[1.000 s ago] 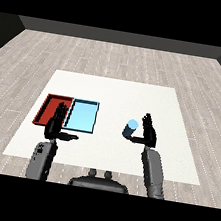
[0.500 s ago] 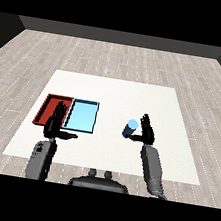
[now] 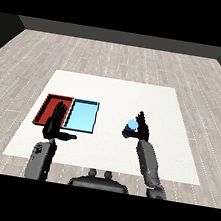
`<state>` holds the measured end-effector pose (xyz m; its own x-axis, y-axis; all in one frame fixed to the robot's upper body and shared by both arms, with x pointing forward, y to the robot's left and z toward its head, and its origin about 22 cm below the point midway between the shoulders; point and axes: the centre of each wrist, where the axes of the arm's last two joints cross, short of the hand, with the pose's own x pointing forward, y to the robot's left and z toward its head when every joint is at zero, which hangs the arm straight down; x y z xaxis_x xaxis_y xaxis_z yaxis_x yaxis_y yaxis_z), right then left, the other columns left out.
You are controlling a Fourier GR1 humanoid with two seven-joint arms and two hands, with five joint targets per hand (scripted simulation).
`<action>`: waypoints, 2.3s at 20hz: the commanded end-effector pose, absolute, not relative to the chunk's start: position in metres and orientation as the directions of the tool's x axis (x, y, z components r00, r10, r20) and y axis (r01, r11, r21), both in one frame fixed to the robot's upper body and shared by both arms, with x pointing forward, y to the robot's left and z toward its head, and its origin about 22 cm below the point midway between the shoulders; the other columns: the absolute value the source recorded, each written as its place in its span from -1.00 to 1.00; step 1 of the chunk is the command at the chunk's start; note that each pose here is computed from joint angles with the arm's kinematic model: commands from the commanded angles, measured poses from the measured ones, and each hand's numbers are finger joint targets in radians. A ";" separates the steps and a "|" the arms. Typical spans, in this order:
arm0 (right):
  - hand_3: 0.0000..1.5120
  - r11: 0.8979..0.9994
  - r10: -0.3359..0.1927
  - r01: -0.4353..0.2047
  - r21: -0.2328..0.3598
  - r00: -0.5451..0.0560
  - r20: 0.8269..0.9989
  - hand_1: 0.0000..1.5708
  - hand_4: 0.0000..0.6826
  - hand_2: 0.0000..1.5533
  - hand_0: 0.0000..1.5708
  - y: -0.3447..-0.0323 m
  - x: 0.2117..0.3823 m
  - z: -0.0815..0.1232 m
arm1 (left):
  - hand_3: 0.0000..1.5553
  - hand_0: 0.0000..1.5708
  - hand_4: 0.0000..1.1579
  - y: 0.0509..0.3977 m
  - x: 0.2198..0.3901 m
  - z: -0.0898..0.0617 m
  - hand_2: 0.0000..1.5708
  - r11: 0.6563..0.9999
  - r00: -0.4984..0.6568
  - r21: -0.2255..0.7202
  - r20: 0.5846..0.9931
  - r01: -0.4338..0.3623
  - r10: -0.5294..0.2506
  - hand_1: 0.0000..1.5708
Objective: Pick the blue can and put it in the blue box
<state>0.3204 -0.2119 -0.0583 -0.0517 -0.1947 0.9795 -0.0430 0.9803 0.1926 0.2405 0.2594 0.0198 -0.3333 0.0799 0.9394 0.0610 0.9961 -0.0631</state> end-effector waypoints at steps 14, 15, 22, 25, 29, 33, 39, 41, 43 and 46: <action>0.91 0.988 -0.113 0.094 0.120 -0.072 0.991 0.94 0.85 0.93 0.94 -0.198 0.334 -0.050 | -1.00 -1.00 -1.00 0.285 0.240 0.019 -1.00 0.996 -0.339 -0.067 0.937 0.054 0.081 -1.00; 0.89 0.988 -0.105 0.103 0.112 -0.072 0.992 0.91 0.76 0.90 0.91 -0.187 0.345 -0.058 | -1.00 -1.00 -1.00 0.269 0.238 0.019 -1.00 0.996 -0.332 -0.058 0.940 0.062 0.075 -1.00; 0.91 0.998 -0.036 0.057 0.039 -0.051 0.998 0.92 0.77 0.90 0.92 -0.185 0.332 -0.037 | -1.00 -1.00 -1.00 0.258 0.228 0.014 -1.00 0.998 -0.334 -0.048 0.940 0.051 0.062 -1.00; 0.89 0.999 -0.042 0.003 0.043 -0.079 0.996 0.89 0.83 0.88 0.89 -0.171 0.336 -0.029 | -1.00 -1.00 -1.00 0.258 0.257 0.014 -1.00 0.998 -0.342 -0.031 0.938 0.049 0.046 -1.00; 0.91 1.000 -0.018 -0.020 0.015 -0.204 0.979 0.88 0.87 0.91 0.88 -0.158 0.341 0.017 | -1.00 -1.00 -1.00 0.254 0.240 0.024 -1.00 0.997 -0.322 0.004 0.946 0.078 0.022 -1.00; 0.91 0.996 -0.027 -0.089 0.005 -0.249 0.968 0.81 0.86 0.88 0.81 -0.147 0.332 0.031 | -1.00 -1.00 -1.00 0.238 0.262 0.011 -1.00 0.992 -0.309 -0.057 0.947 0.116 0.091 -1.00; 0.90 0.993 -0.035 -0.119 -0.001 -0.299 0.953 0.90 0.85 0.88 0.90 -0.117 0.345 0.051 | -1.00 -1.00 -1.00 0.227 0.248 0.015 -1.00 0.979 -0.251 -0.116 0.955 0.166 0.156 -1.00; 0.91 0.992 -0.045 -0.130 0.008 -0.292 0.955 0.90 0.85 0.89 0.90 -0.118 0.342 0.049 | -1.00 -1.00 -1.00 0.218 0.239 0.010 -1.00 0.978 -0.260 -0.120 0.952 0.169 0.162 -1.00; 0.91 0.992 -0.044 -0.128 0.006 -0.293 0.955 0.90 0.85 0.89 0.90 -0.129 0.336 0.049 | -1.00 -1.00 -1.00 0.233 0.243 0.003 -1.00 0.973 -0.228 -0.130 0.958 0.191 0.172 -1.00; 0.91 0.993 -0.038 -0.120 0.002 -0.296 0.955 0.90 0.85 0.89 0.90 -0.131 0.324 0.054 | -1.00 -1.00 -1.00 0.195 0.264 0.022 -1.00 0.955 -0.189 -0.166 0.958 0.245 0.215 -1.00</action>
